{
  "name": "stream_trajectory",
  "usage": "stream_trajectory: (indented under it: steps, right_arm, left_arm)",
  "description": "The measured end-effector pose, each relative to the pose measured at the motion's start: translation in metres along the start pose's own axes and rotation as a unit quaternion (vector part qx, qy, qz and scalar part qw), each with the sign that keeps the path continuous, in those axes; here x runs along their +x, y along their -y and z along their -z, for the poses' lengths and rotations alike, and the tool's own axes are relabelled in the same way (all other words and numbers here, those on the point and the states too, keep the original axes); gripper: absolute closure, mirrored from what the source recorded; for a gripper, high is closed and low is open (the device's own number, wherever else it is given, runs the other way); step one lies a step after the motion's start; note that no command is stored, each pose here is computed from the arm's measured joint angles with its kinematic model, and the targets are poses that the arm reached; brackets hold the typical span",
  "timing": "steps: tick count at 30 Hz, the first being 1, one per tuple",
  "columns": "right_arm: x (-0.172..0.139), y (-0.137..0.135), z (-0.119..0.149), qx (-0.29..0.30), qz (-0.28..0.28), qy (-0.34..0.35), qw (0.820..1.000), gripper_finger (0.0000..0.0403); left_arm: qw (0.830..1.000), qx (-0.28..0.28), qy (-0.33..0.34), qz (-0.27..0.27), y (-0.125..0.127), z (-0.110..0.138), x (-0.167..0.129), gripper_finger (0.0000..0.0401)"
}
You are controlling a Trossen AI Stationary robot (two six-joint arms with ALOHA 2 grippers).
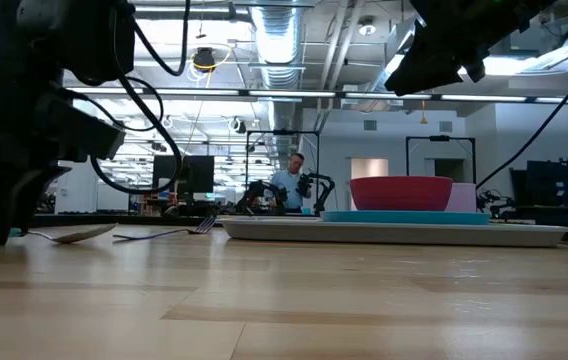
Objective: Set up tray
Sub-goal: Put the light blue spoon on the brown napkin
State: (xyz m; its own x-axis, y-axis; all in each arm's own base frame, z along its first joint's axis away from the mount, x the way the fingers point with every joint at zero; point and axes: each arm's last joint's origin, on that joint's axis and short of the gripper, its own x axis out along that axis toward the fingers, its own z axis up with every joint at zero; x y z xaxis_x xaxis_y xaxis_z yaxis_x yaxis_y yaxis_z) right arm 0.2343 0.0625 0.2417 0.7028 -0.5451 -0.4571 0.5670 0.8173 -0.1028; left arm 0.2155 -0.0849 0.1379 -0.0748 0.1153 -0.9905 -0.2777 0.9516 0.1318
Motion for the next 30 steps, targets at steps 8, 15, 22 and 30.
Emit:
stream_trajectory:
  steps: [8, 15, 22, 30]
  right_arm:
    - [0.0, 0.0, 0.0, 0.0, 0.0, 0.0, 1.0, 0.0255]
    - [0.0, 0.0, 0.0, -0.001, 0.0, 0.0, 1.0, 0.0255]
    - [0.0, 0.0, 0.0, -0.001, 0.0, 0.0, 1.0, 0.0255]
    - [0.0, 0.0, 0.0, 0.0, 0.0, 0.0, 1.0, 0.0255]
  left_arm:
    - [1.0, 0.008, 0.002, -0.005, -0.003, -0.001, 0.0, 0.025]
    - [1.0, 0.014, 0.005, 0.024, -0.003, -0.002, 0.005, 0.0276]
    - [0.999, -0.01, 0.009, 0.042, -0.002, -0.004, 0.005, 0.038]
    - [0.991, -0.114, 0.059, 0.044, 0.006, -0.022, -0.017, 0.0367]
